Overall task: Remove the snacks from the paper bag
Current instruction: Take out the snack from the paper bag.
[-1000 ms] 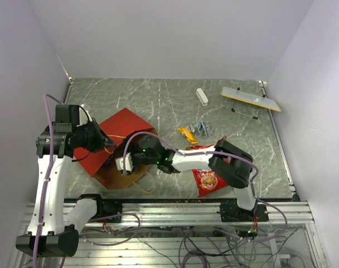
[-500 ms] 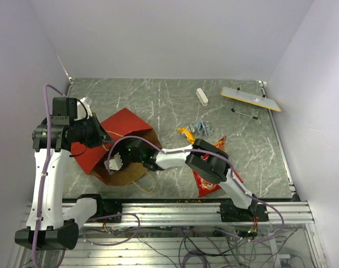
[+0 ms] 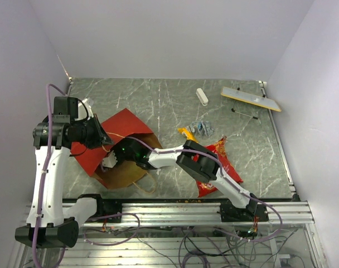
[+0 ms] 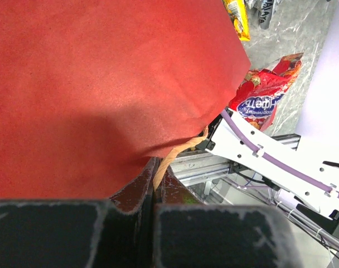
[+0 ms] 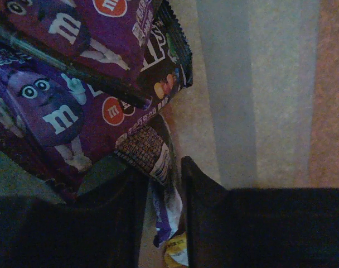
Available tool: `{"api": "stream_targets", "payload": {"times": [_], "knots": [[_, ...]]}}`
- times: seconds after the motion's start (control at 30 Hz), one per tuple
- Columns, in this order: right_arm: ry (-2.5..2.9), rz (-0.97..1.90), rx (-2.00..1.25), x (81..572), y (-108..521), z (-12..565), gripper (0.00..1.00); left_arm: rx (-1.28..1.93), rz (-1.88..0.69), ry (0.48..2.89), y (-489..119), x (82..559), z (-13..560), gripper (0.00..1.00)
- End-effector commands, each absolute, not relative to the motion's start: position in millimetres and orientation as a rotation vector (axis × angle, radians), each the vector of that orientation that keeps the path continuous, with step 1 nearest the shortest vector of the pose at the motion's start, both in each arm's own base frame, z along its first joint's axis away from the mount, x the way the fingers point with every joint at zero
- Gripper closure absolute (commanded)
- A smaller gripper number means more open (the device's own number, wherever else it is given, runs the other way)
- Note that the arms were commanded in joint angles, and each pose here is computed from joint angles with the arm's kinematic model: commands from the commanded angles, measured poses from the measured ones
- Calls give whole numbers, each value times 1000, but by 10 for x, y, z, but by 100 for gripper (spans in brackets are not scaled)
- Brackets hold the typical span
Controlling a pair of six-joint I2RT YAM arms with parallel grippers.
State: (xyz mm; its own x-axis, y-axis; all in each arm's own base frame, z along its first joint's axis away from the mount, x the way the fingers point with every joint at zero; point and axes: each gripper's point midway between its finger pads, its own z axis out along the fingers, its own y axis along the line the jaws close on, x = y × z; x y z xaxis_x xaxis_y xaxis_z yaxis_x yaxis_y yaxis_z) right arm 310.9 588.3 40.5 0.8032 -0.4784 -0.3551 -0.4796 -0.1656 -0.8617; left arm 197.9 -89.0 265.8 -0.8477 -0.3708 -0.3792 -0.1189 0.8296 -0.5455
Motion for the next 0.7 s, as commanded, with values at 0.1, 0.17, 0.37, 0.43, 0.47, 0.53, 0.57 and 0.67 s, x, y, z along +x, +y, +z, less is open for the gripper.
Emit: {"api": "stream_targets", "payload": {"times": [0.1,0.17,0.37,0.43,0.47,0.53,0.57,0.67], "knots": [[808,56,-1721,3167,5894,461,86,-364,-727,2484,-910,1970,2803,93],[829,69,-1704,3165,5880,515,91,-375,-732,2476,-914,1964,2813,93],[934,102,-1627,3188,5760,704,100,-415,-741,2428,-915,2010,2888,93],[967,112,-1630,3156,5687,724,100,-420,-749,2401,-921,2029,2921,93],[981,117,-1633,3133,5637,731,100,-419,-749,2387,-918,2048,2937,93],[1011,126,-1638,3073,5522,761,100,-428,-736,2382,-900,2062,2942,93],[1028,140,-1634,3034,5468,802,100,-432,-735,2381,-899,2070,2949,93],[1061,184,-1618,2908,5282,850,100,-438,-749,2347,-910,2119,2977,93]]}}
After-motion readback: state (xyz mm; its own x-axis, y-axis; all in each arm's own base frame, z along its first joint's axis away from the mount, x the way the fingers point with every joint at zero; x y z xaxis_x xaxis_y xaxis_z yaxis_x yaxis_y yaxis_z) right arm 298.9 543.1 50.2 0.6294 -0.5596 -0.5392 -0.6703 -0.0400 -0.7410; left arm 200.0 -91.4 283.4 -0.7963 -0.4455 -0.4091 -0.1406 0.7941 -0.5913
